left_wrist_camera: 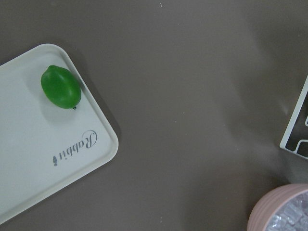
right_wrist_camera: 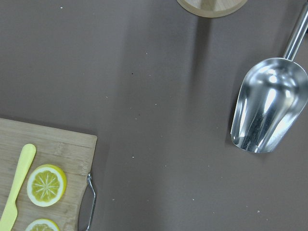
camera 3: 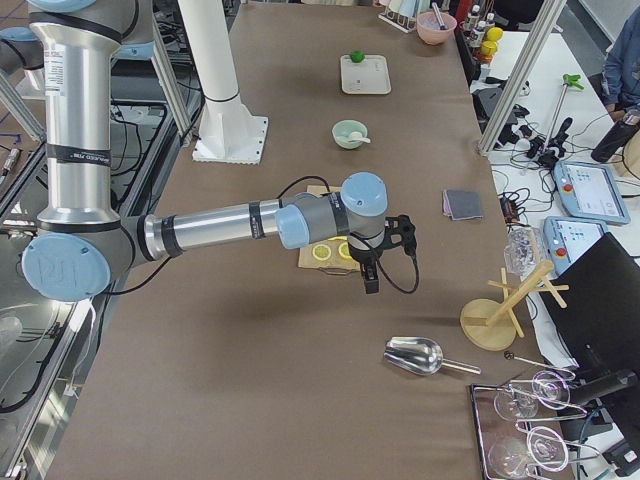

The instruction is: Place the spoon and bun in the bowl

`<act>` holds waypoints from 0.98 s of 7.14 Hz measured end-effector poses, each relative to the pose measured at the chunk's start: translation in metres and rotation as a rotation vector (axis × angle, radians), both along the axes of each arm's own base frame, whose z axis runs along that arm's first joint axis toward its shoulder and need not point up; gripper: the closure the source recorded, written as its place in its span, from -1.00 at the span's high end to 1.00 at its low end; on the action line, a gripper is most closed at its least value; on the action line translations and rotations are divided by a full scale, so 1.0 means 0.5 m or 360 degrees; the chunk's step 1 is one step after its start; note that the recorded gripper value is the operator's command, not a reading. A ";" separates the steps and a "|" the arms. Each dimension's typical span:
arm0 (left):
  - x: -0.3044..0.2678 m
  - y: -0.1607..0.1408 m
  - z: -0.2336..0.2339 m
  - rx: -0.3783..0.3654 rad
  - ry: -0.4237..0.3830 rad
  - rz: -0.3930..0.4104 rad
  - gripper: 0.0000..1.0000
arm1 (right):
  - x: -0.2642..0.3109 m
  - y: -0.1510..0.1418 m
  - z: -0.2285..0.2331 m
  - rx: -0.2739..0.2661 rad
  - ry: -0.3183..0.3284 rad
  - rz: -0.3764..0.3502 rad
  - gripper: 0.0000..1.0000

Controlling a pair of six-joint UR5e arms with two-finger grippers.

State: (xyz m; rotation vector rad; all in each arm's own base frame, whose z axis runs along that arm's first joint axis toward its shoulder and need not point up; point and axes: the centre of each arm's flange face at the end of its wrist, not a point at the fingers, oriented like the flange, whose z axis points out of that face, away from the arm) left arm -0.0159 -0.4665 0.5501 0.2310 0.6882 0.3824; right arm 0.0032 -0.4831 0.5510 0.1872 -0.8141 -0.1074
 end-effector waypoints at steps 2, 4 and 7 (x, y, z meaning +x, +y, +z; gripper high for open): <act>-0.017 0.021 0.022 -0.0046 0.0008 -0.0030 0.95 | 0.002 -0.003 0.025 -0.0036 0.0013 0.0004 1.00; -0.022 0.021 0.011 -0.0035 0.0036 -0.0036 0.95 | 0.005 -0.001 0.043 -0.0064 0.0013 0.0010 1.00; -0.031 0.017 0.001 -0.0014 0.0042 -0.0046 0.95 | 0.006 -0.003 0.045 -0.0065 0.0011 0.0010 1.00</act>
